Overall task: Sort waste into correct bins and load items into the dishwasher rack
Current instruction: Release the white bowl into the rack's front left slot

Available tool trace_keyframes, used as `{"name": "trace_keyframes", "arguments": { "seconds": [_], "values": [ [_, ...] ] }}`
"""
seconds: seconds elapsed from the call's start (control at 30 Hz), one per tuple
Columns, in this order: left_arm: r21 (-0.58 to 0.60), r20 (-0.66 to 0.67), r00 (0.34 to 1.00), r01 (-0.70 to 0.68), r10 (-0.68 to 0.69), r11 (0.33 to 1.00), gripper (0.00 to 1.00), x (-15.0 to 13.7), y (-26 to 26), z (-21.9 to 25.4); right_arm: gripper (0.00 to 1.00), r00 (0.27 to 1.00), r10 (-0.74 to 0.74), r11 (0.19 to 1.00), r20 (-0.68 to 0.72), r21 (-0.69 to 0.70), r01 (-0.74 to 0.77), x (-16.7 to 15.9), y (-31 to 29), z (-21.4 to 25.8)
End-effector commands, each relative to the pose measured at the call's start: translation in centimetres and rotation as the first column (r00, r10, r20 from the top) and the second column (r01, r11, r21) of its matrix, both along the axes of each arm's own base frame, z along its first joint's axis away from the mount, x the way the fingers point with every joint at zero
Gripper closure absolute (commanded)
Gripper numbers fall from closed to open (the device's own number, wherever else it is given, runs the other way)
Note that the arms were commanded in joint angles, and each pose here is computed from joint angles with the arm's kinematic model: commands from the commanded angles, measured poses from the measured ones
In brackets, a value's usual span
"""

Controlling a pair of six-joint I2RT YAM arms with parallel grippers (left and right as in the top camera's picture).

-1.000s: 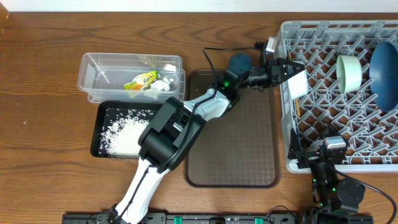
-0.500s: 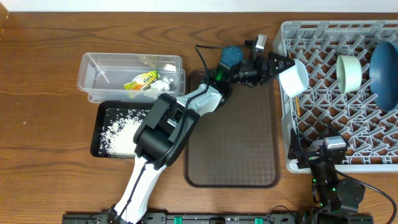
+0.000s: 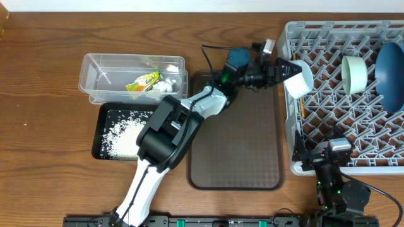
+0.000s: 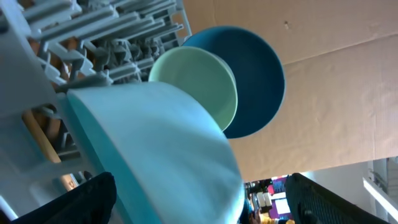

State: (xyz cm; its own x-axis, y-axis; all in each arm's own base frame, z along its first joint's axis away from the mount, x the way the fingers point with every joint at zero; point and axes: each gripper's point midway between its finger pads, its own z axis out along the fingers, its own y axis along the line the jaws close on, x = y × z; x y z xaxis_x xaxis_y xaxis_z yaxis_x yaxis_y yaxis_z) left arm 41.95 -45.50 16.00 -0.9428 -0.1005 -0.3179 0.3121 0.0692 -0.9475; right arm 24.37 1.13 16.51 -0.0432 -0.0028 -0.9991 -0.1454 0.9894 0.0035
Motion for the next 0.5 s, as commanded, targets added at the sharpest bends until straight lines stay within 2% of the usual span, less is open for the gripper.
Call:
{"name": "trace_keyframes", "arguments": {
  "seconds": [0.0,0.23,0.33,0.47],
  "values": [
    [-0.028,0.076,0.997,0.001,0.001,1.000,0.10,1.6,2.0,2.3,0.01,1.000,0.003,1.000,0.001,-0.001,-0.003,0.0,0.0,-0.1],
    [-0.011,0.127,0.991,-0.037,0.038,0.999,0.10,3.9,6.8,6.0,0.01,1.000,0.003,1.000,0.001,-0.001,-0.003,0.0,0.0,-0.1],
    [0.079,0.155,0.987,-0.059,0.046,0.995,0.09,3.6,8.2,6.8,0.01,1.000,0.003,1.000,0.001,-0.001,-0.003,0.0,0.0,-0.1],
    [0.307,0.199,0.977,-0.137,0.077,0.942,0.09,1.9,11.0,6.6,0.01,1.000,0.003,1.000,0.001,-0.001,-0.003,0.0,0.0,-0.1]
  ]
}}
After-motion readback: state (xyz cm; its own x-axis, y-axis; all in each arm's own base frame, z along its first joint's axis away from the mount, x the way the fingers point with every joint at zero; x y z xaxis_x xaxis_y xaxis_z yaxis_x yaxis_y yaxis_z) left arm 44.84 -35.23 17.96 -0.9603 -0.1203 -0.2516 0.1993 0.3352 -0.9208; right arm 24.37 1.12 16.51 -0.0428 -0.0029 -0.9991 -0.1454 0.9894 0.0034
